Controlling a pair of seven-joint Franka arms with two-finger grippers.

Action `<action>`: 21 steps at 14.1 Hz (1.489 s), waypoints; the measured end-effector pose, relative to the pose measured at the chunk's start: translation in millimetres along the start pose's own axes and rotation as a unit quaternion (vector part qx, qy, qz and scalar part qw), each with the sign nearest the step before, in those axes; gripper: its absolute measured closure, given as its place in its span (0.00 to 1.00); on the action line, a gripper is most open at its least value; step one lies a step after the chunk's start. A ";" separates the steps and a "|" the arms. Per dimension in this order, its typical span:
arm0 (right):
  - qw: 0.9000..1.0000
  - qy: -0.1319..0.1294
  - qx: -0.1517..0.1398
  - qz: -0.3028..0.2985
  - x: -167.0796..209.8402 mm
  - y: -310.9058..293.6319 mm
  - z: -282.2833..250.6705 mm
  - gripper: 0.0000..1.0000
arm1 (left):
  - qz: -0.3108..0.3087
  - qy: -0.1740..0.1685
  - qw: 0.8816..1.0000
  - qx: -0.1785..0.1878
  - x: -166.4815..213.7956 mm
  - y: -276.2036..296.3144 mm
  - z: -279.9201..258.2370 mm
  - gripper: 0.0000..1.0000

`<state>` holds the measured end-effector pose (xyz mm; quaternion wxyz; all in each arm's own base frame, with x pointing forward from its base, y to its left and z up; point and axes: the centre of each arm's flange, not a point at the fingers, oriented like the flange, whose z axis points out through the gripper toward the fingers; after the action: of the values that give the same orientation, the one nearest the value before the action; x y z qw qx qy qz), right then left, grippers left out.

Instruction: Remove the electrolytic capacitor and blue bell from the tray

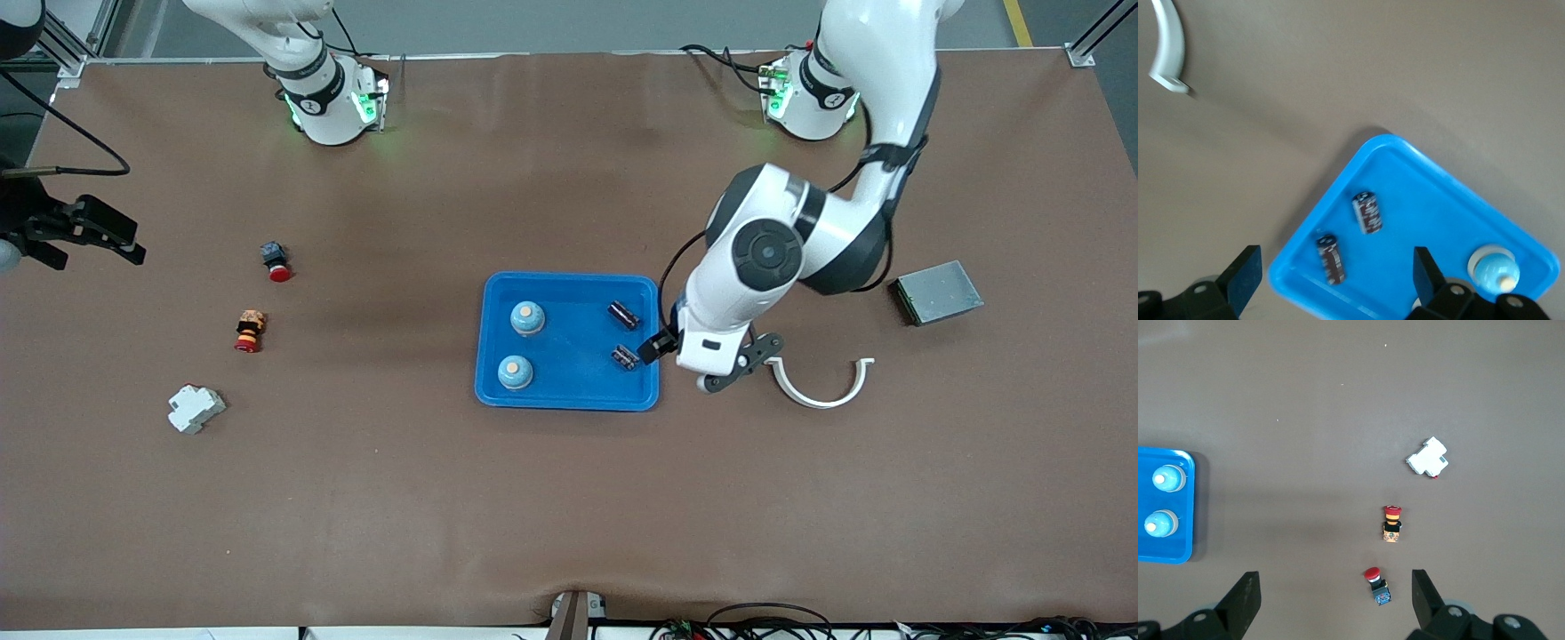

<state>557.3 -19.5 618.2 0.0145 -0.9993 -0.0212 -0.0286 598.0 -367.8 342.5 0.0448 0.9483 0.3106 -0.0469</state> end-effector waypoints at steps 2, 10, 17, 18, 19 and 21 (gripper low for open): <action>1.000 0.000 0.000 0.000 -0.1 0.5 0.3 0.00 | -0.036 0.001 0.999 -0.005 0.1 12.0 22.6 0.00; 1.000 0.002 0.000 0.002 0.5 2.0 0.7 0.00 | -0.064 0.013 0.997 -0.035 3.7 31.3 77.7 0.00; 1.000 0.002 0.000 0.002 0.5 2.1 2.5 0.00 | -0.059 0.015 0.997 -0.039 -5.8 36.4 121.0 0.00; 1.000 0.002 0.000 0.002 0.5 2.2 2.5 0.00 | -0.058 0.014 0.998 -0.036 -6.6 36.1 126.4 0.00; 1.000 0.002 0.000 0.002 0.5 2.4 2.5 0.00 | -0.058 0.014 0.998 -0.035 -7.1 35.8 131.4 0.00; 1.000 0.002 0.000 0.004 0.4 3.9 2.5 0.00 | -0.056 0.013 0.998 -0.033 -10.2 36.2 137.7 0.00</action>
<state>558.0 -23.3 615.6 0.0144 -0.9993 -0.0176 -0.0301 602.8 -418.6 209.2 0.0690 0.9281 0.3649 -0.0270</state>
